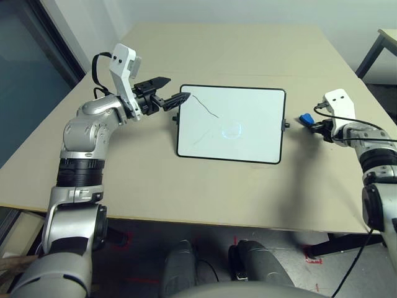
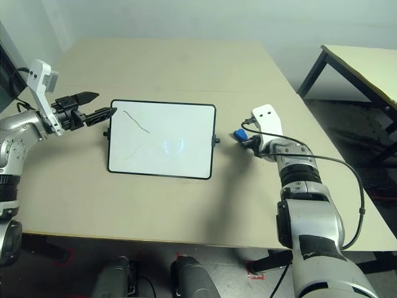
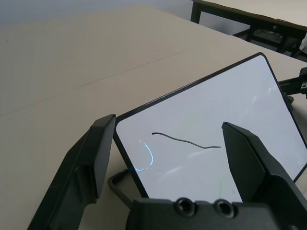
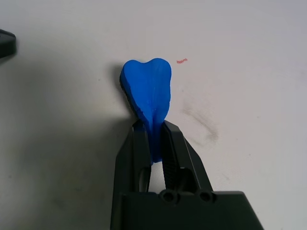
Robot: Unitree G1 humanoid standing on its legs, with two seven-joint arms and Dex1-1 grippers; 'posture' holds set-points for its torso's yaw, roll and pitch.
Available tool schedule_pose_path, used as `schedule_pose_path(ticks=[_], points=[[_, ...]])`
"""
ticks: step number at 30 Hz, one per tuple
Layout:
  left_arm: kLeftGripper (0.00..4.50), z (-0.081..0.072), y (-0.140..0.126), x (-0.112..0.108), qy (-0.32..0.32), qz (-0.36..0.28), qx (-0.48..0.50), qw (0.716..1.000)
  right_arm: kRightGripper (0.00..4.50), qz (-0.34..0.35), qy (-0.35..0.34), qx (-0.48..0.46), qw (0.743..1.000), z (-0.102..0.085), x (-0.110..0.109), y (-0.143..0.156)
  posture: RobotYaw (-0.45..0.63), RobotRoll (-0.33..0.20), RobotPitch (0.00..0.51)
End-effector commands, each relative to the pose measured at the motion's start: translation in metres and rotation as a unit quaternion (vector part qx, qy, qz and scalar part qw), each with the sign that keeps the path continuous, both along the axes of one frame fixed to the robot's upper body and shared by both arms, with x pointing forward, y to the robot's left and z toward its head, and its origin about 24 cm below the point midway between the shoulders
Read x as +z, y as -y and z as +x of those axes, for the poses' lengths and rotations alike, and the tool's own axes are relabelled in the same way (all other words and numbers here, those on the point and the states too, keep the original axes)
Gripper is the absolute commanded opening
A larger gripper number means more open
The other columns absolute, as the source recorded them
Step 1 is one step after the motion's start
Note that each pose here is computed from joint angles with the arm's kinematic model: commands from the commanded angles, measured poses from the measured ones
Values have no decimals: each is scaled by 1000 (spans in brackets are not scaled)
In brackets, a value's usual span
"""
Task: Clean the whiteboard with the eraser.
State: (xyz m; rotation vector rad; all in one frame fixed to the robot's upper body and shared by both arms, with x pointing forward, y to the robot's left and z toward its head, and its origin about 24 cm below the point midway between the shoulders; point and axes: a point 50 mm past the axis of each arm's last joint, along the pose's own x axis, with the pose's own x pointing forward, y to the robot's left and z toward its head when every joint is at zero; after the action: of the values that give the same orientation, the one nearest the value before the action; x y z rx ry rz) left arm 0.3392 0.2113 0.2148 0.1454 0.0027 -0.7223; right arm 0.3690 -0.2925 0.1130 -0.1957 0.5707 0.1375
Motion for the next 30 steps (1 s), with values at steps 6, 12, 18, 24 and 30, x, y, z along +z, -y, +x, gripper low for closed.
schedule_pose_path(ticks=[6,12,18,24,30], points=[[4500,1,5,-4,-6,-1,-6,1000,292,10,81,0,997,14,54,-12,-131,0,25],[4500,5,7,-1,-3,2,-10,1000,248,34,121,137,983,2,112,-74,-153,0,19],[4500,3,-4,-10,-49,51,-13,997,228,41,70,263,961,-27,103,-143,-156,0,17],[4500,-13,-12,-24,-120,96,-40,987,225,-3,53,325,944,-38,83,-185,-141,0,23],[4500,-19,-13,-23,-123,97,-40,987,224,-75,57,329,939,-28,71,-199,-124,0,31]])
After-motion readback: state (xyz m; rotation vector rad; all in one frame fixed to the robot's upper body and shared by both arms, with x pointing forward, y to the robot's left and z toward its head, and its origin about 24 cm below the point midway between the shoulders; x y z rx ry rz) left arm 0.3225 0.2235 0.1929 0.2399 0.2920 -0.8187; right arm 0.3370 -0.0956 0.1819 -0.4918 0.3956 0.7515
